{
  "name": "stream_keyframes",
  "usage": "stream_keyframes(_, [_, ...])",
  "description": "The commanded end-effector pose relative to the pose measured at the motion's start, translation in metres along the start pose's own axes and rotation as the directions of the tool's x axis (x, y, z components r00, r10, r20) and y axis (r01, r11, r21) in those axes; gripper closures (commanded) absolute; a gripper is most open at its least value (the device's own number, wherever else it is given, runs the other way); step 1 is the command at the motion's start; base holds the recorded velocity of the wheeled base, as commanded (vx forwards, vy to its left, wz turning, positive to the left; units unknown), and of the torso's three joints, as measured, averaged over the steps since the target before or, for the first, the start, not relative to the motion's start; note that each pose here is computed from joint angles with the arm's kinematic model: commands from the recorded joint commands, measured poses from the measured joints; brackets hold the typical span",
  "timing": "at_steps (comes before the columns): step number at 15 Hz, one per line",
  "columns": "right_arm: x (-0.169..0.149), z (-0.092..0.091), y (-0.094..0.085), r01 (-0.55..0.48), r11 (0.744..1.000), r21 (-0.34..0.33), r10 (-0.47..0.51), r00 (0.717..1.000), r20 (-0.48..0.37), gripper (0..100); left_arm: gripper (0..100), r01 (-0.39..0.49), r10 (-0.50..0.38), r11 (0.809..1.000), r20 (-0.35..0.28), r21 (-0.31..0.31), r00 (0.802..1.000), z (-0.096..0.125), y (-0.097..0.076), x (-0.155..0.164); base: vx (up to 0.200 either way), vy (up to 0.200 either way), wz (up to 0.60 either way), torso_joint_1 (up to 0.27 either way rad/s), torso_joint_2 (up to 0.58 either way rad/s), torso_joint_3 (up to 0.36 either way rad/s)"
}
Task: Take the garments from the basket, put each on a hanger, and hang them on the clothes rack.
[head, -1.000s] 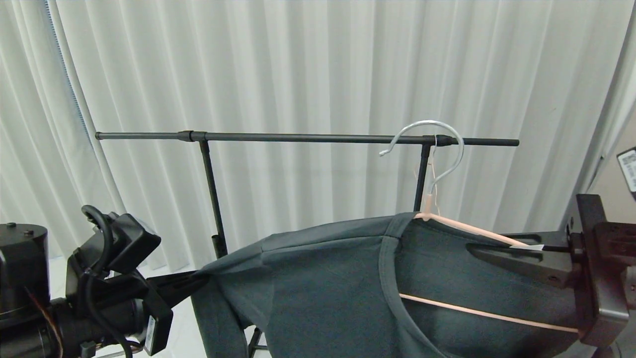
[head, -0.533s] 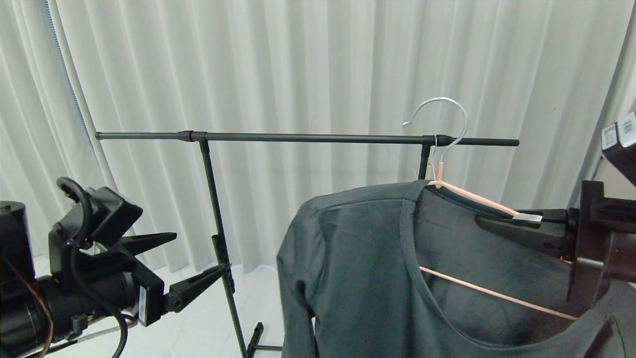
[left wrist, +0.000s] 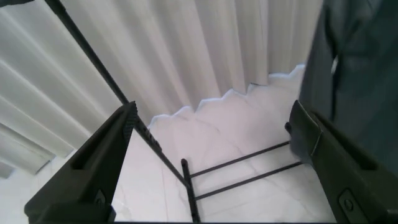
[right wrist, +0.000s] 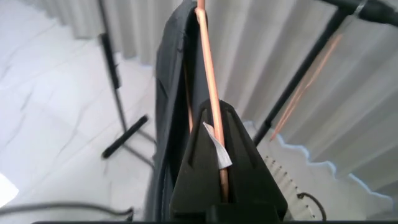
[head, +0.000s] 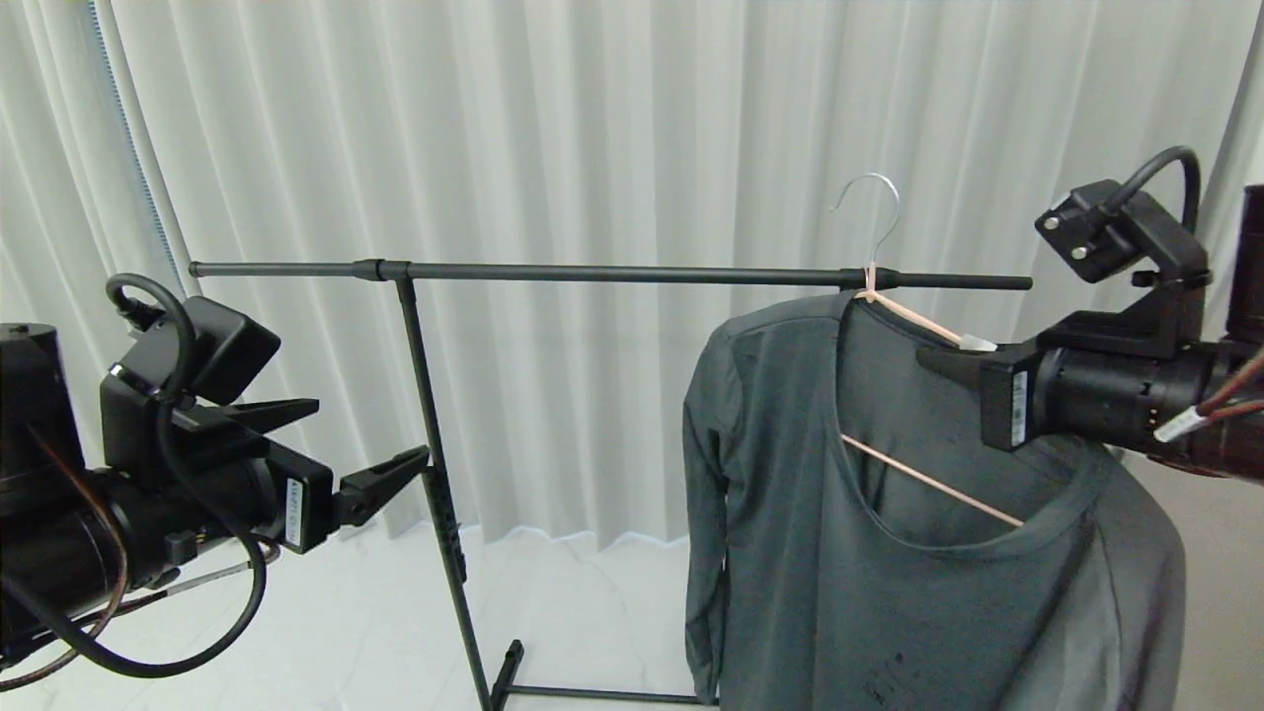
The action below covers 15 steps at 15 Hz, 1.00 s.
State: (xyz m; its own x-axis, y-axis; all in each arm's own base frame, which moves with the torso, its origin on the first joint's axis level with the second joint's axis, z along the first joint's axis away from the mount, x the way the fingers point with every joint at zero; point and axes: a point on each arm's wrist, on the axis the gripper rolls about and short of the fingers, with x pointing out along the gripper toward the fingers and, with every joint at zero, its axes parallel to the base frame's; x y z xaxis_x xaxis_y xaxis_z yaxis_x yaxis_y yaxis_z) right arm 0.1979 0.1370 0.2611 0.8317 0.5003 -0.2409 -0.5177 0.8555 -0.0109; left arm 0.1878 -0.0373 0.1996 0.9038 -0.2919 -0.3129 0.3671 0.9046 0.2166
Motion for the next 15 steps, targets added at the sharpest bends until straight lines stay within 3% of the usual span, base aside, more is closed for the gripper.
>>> stream_keyframes(1, [0.039,-0.013,0.001,0.047,0.999,-0.001,-0.047,0.998,-0.039,100,0,0.002,-0.002,1.0,-0.01,-0.001,1.0,-0.001,0.0,0.003,0.0,0.0,0.0,0.0,0.0,0.0])
stream_keyframes(6, [0.063,-0.018,0.001,0.108,0.994,-0.001,-0.108,0.994,-0.019,100,0,0.004,-0.004,1.0,-0.01,-0.008,1.0,-0.001,0.0,0.003,0.0,0.0,0.0,0.0,0.0,0.0])
stream_keyframes(15, [0.069,-0.02,0.002,0.111,0.994,-0.005,-0.111,0.994,-0.021,100,0,0.007,-0.007,1.0,-0.009,-0.008,1.0,-0.002,-0.001,0.002,0.2,0.0,0.0,-0.001,0.0,0.001])
